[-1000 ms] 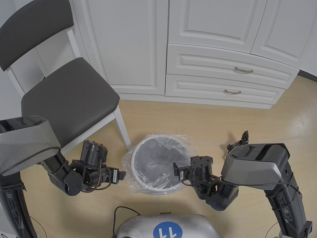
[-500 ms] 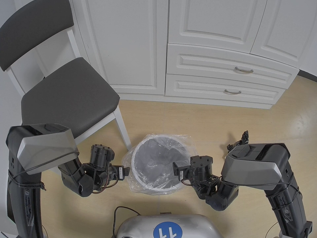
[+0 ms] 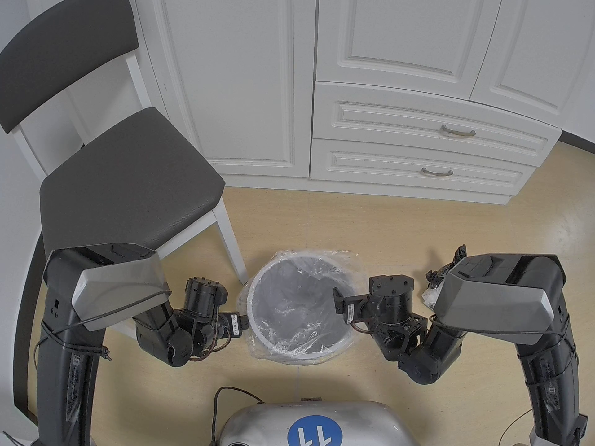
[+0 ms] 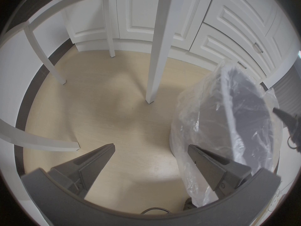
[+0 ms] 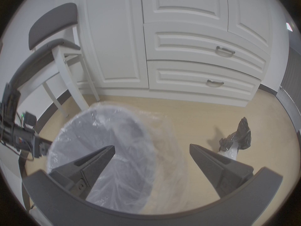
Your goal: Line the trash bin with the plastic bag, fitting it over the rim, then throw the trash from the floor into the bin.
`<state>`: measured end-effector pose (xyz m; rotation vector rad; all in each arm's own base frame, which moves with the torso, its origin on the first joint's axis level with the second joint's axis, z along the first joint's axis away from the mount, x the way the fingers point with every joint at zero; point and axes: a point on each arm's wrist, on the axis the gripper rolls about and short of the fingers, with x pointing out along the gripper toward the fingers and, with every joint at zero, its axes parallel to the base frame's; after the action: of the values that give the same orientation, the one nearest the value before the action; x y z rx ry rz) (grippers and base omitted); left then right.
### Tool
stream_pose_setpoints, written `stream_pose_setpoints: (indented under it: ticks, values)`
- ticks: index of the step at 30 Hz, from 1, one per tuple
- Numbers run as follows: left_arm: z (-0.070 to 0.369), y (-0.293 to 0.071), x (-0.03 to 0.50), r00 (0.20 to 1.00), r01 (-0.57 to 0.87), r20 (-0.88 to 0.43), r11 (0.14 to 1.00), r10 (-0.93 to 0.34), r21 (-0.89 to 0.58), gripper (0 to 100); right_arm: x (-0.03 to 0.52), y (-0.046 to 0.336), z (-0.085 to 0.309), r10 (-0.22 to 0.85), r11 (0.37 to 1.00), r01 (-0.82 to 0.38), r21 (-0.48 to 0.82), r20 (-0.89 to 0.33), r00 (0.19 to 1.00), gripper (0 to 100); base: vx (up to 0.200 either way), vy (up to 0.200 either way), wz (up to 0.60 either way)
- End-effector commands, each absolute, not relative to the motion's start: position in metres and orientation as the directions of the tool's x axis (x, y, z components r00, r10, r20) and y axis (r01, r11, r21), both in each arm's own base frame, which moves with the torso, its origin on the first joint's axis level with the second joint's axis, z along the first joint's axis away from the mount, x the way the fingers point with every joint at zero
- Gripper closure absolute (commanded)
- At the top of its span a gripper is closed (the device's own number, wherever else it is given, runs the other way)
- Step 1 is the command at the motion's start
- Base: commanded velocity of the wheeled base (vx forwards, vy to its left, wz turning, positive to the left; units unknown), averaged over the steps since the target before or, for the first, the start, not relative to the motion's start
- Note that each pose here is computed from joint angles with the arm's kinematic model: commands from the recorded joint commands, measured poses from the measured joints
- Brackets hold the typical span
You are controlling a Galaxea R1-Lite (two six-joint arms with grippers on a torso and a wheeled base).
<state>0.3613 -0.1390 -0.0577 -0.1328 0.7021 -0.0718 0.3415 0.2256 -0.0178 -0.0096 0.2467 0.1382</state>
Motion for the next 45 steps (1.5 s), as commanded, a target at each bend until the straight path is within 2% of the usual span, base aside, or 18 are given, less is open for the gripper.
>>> stream_pose_setpoints:
  ticks: [1, 11, 25, 38, 45]
  values:
    - [-0.073, -0.139, 0.365, 0.741, 0.009, -0.664, 0.991, -0.098, -0.136, 0, 0.349, 0.215, 0.003, 0.112, 0.994, -0.108, 0.029, -0.200, 0.973, 0, 0.000, 0.000, 0.00]
    - [-0.071, -0.138, 0.364, 0.748, 0.008, -0.656, 0.990, -0.099, -0.140, 0, 0.370, 0.212, -0.009, 0.080, 0.996, -0.073, 0.046, -0.178, 0.981, 0, 0.000, 0.000, 0.00]
    - [-0.064, -0.138, 0.359, 0.750, 0.015, -0.654, 0.990, -0.103, -0.139, 0, 0.398, 0.189, -0.033, 0.010, 0.999, -0.002, 0.041, -0.188, 0.982, 0, 0.000, 0.000, 0.00]
    - [-0.065, -0.140, 0.358, 0.747, 0.020, -0.657, 0.991, -0.104, -0.134, 0, 0.404, 0.190, -0.059, 0.014, 0.999, -0.008, 0.032, -0.218, 0.976, 0, 0.000, 0.000, 0.00]
    - [-0.065, -0.139, 0.358, 0.746, 0.020, -0.658, 0.991, -0.102, -0.132, 0, 0.401, 0.188, -0.074, 0.033, 0.999, -0.031, 0.013, -0.277, 0.960, 0, 0.000, 0.000, 0.00]
